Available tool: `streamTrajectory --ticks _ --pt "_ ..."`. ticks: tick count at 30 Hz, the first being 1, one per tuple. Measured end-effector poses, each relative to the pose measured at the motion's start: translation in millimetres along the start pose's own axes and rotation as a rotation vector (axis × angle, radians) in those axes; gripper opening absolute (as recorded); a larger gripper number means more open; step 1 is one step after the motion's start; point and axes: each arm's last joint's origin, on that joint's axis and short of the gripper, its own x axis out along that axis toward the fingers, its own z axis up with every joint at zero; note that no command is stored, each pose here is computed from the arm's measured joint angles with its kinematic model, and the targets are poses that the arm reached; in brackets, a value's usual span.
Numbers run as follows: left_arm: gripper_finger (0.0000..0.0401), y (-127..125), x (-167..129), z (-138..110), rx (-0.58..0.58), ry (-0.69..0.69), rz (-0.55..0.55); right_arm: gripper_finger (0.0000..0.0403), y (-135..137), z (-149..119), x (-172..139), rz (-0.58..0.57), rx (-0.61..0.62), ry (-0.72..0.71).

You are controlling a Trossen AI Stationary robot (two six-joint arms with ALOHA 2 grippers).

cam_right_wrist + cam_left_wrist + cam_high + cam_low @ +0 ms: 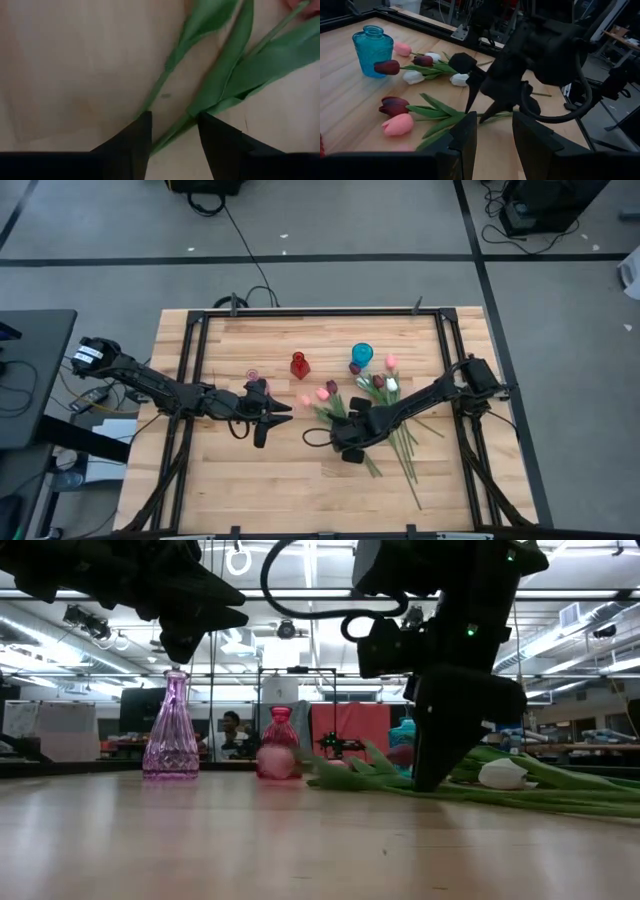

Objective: Sort flowers into vase by color
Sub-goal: Put the middle pink tulip into the red vase

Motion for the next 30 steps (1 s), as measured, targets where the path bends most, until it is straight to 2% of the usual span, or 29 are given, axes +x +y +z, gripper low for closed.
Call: streamTrajectory --ticks 11,19,30 --pt "0.0131 0 0 0 -0.001 0.002 0.002 0.0012 -6 0 1 -0.010 0.028 0.027" --pt "0.0131 0 0 -1 -0.025 0.007 -0.002 0.0012 -20 2 -20 0.019 0.091 0.028" --pt "0.0131 0 0 -1 -0.029 0.010 -0.007 0.0009 -43 10 -82 0.060 0.159 -0.186"
